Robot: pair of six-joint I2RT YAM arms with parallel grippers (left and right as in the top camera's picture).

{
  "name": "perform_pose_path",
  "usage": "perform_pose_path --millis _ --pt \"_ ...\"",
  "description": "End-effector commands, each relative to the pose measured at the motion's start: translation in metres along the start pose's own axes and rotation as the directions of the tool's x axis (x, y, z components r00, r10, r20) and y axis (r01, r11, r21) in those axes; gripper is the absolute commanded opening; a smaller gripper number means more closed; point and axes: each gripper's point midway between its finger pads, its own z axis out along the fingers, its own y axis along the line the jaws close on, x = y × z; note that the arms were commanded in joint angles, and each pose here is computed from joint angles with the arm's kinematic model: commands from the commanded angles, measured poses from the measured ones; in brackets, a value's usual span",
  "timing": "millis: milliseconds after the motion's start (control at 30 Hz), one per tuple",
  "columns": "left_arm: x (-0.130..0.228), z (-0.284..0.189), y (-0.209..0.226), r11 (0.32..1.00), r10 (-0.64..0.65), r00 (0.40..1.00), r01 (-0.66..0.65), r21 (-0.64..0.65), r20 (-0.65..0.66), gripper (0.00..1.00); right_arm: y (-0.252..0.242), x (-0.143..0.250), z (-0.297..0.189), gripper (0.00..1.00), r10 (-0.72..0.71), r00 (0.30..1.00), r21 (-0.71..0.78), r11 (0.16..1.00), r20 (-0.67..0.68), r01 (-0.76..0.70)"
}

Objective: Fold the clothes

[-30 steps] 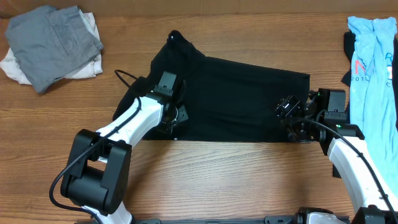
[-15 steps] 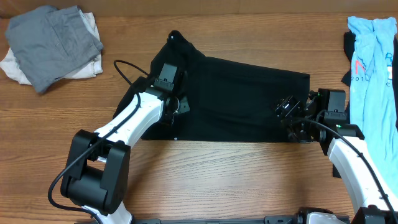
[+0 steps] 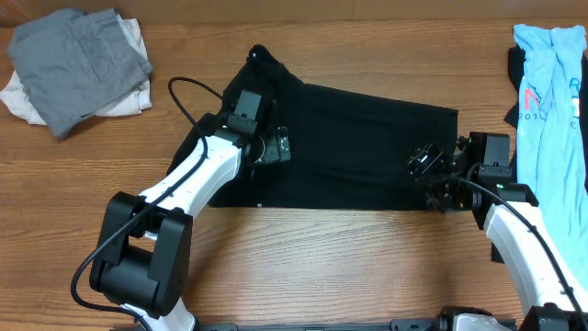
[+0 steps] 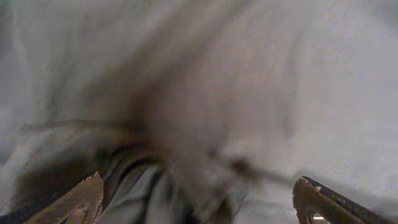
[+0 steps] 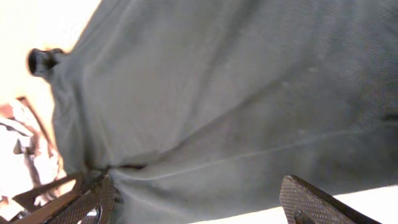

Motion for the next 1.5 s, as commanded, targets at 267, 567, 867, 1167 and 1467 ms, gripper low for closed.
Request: perform_pose_path --millis 267,567,867,1167,1467 --pt "0.031 -0.056 0.039 0.985 -0.012 0.969 -0.031 -0.168 -0.248 0.79 -0.018 0.001 -0.004 0.67 -0.028 1.0 0.112 0.993 0.007 0.028" --pt "0.071 -0.042 0.046 0.988 -0.038 0.93 -0.02 -0.156 -0.365 0.12 -0.035 0.005 0.01 0.29 0.003 0.999 0.171 0.985 -0.035 0.003" --pt "0.082 -0.02 0.057 0.983 -0.059 0.917 -0.015 -0.183 -0.395 0.04 -0.048 0.007 0.033 0.07 0.031 0.996 0.2 0.98 -0.081 -0.014" --pt "0.101 0.013 0.107 0.958 -0.199 0.837 0.056 -0.282 -0.509 0.04 -0.046 0.005 0.034 0.08 0.026 0.997 0.192 0.981 -0.074 -0.012" --pt "0.091 0.016 0.127 0.942 -0.234 0.844 0.074 -0.327 -0.482 0.04 -0.051 0.011 0.032 0.07 0.047 0.994 0.213 0.977 -0.098 -0.025"
